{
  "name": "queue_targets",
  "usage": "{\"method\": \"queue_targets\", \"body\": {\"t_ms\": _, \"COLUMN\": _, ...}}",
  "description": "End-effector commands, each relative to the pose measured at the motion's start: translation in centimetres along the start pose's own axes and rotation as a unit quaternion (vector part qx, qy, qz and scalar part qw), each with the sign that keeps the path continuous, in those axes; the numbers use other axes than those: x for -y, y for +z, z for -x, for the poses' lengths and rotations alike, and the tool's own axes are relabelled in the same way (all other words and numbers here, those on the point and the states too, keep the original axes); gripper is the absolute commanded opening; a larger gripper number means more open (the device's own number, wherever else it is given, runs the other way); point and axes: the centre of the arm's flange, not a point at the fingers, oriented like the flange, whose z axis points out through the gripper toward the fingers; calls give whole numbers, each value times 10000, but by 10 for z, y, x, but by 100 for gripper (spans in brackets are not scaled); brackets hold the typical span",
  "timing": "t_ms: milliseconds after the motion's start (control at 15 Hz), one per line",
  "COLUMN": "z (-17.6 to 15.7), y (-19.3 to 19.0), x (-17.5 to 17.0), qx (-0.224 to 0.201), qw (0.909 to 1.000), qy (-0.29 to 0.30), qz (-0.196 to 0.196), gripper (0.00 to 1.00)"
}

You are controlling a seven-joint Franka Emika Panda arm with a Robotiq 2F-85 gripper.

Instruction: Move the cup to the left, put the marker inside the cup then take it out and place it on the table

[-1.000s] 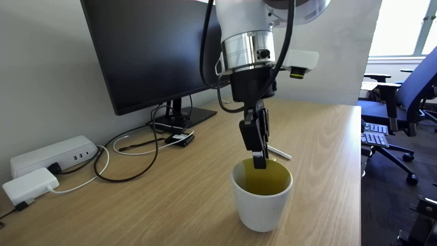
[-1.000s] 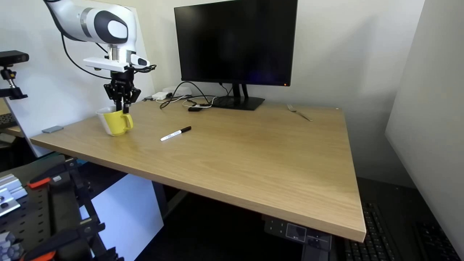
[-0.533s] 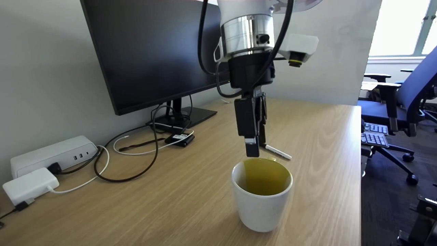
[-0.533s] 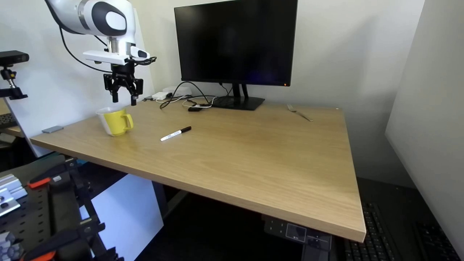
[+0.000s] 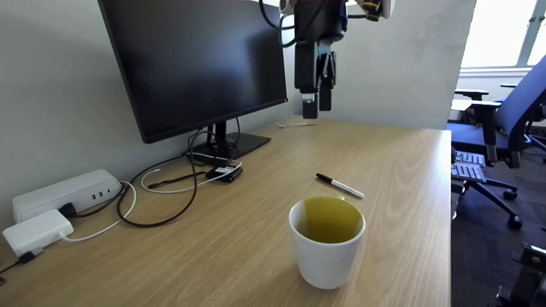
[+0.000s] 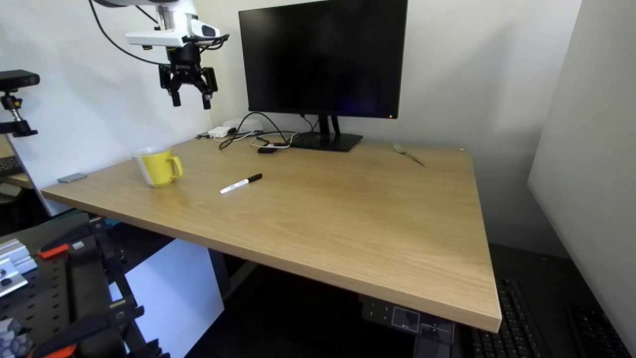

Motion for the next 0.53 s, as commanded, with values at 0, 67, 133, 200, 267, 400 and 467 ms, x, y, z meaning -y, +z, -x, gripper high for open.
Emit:
{"method": "queue_targets", "body": {"t_ms": 0, "z": 22, "y": -32, "x": -50, "qx": -157, "qw": 9989, "qy": 305, "qz": 322, "gripper": 100}}
{"method": "queue_targets", "body": {"t_ms": 67, "z": 29, "y": -42, "x": -68, "qx": -215, "qw": 9979, "qy": 460, "qz": 404, "gripper": 100}}
{"method": "queue_targets", "body": {"t_ms": 133, "z": 34, "y": -45, "x": -87, "qx": -300, "qw": 9962, "qy": 672, "qz": 472, "gripper": 100}}
{"method": "queue_targets", "body": {"t_ms": 200, "z": 39, "y": -51, "x": -102, "qx": -350, "qw": 9942, "qy": 869, "qz": 532, "gripper": 100}}
{"method": "queue_targets", "body": {"t_ms": 267, "z": 44, "y": -52, "x": -117, "qx": -373, "qw": 9921, "qy": 1070, "qz": 545, "gripper": 100}}
{"method": "queue_targets", "body": {"t_ms": 400, "z": 51, "y": -47, "x": -140, "qx": -374, "qw": 9874, "qy": 1446, "qz": 524, "gripper": 100}}
{"method": "queue_targets", "body": {"t_ms": 467, "z": 54, "y": -41, "x": -147, "qx": -349, "qw": 9852, "qy": 1602, "qz": 498, "gripper": 100}}
